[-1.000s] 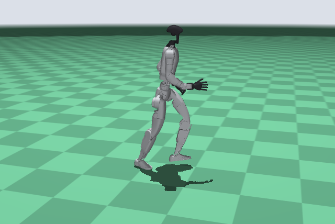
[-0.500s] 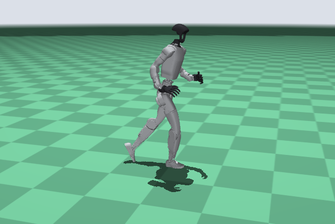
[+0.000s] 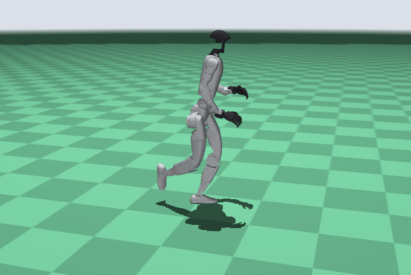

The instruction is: Walk run

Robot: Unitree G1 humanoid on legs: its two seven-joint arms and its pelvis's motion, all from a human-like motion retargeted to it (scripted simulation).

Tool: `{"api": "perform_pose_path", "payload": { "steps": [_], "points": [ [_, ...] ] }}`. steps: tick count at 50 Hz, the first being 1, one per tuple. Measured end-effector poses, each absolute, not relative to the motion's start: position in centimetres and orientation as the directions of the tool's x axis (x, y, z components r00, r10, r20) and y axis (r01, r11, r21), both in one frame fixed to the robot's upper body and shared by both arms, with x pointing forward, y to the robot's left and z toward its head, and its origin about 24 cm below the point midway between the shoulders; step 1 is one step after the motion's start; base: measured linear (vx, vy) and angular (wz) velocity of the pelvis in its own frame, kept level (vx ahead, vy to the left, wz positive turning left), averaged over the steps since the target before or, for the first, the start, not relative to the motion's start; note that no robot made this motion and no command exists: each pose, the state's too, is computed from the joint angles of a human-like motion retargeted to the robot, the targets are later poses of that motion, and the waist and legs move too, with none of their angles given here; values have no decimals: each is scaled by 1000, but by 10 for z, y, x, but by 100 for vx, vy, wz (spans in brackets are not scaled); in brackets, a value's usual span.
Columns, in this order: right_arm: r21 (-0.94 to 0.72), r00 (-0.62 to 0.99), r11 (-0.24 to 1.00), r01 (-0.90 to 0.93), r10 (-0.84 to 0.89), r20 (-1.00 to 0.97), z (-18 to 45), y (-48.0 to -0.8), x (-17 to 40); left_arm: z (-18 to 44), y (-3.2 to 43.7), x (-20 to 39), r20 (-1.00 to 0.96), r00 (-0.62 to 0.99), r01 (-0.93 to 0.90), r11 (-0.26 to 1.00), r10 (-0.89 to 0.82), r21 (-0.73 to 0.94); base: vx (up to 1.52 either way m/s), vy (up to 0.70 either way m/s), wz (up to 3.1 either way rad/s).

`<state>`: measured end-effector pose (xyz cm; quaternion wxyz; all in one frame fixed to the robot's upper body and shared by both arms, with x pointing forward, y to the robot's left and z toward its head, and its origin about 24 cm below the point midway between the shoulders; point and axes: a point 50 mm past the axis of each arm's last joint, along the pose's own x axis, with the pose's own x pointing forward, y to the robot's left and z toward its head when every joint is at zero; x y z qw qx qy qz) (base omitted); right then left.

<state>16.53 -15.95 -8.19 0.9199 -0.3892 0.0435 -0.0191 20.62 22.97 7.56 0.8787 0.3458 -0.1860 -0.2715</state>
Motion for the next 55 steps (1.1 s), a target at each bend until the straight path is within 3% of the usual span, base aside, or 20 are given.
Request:
{"api": "perform_pose_path", "payload": {
  "steps": [2, 4, 7, 10, 16, 20, 23, 25, 27, 31, 34, 35, 36, 38, 40, 43, 45, 48, 51, 55],
  "points": [
    [-678, 973, 732, -65, -106, -207, -100, -171, 112, 89, 219, 215, 216, 740, 396, 672, -637, 626, 250, 17, 156],
    [-652, 959, 757, 28, -204, -196, -94, -201, 83, 107, 203, 219, 287, 664, 414, 659, -690, 628, 212, -10, 133],
    [-648, 872, 695, 312, -480, -96, -78, -243, 43, 127, 169, 210, 204, 497, 409, 435, -844, 802, 199, -17, 96],
    [-560, 775, 660, 500, -630, -51, -78, -238, 47, 118, 146, 213, 24, 455, 446, 252, -890, 859, 218, -53, 69],
    [-400, 953, 865, 303, -280, 116, -52, -177, 201, 53, 154, 212, 34, 613, 540, 451, -789, 711, 214, -36, -64],
    [-283, 977, 938, 199, -168, 128, -33, -143, 233, -34, 163, 153, -199, 702, 688, 580, -684, 436, 209, -7, 2],
    [-286, 968, 953, 99, -26, 249, 0, -133, 248, -53, 176, 126, -176, 795, 607, 756, -581, 246, 232, -25, -46],
    [-394, 951, 919, 1, 121, 283, 12, -121, 247, -46, 196, 115, -112, 877, 480, 844, -468, 239, 246, -38, -103],
    [-463, 947, 886, 3, 146, 287, 17, -122, 247, -33, 212, 115, -70, 902, 426, 851, -427, 307, 237, -59, -104],
    [-450, 979, 892, 43, 53, 198, -8, -130, 228, -14, 222, 148, -79, 855, 486, 741, -512, 463, 223, -37, -8],
    [-594, 991, 798, 105, -33, 131, -33, -159, 198, 30, 210, 187, -7, 710, 527, 525, -704, 669, 286, -40, 110],
    [-680, 987, 717, 152, -76, 140, -38, -175, 186, 55, 202, 196, 13, 617, 499, 404, -787, 767, 284, -49, 100],
    [-787, 994, 607, 109, -65, 88, -52, -184, 162, 69, 192, 195, 50, 562, 462, 363, -826, 810, 305, -40, 86],
    [-912, 998, 405, -65, 13, -65, -77, -188, 115, 73, 167, 194, 125, 515, 439, 387, -848, 811, 274, -26, 104],
    [-930, 982, 315, -189, 87, -170, -85, -201, 89, 76, 155, 201, 246, 544, 426, 516, -802, 743, 233, -31, 62],
    [-875, 988, 466, -129, -12, -152, -78, -222, 64, 74, 136, 205, 360, 575, 505, 664, -735, 551, 262, -39, 117],
    [-812, 989, 577, 90, -149, 3, -60, -232, 58, 77, 119, 203, 411, 556, 557, 690, -723, 461, 250, -51, 134],
    [-706, 900, 559, 434, -297, 317, -33, -241, 94, 93, 139, 200, 399, 579, 487, 694, -711, 530, 272, -89, -4],
    [-669, 882, 589, 453, -186, 434, -26, -213, 157, 70, 156, 196, 304, 689, 446, 716, -658, 538, 256, -39, -88],
    [-508, 907, 803, 311, -91, 411, -20, -156, 204, -24, 173, 138, -51, 810, 556, 738, -584, 383, 331, -39, -129]
  ]
}}
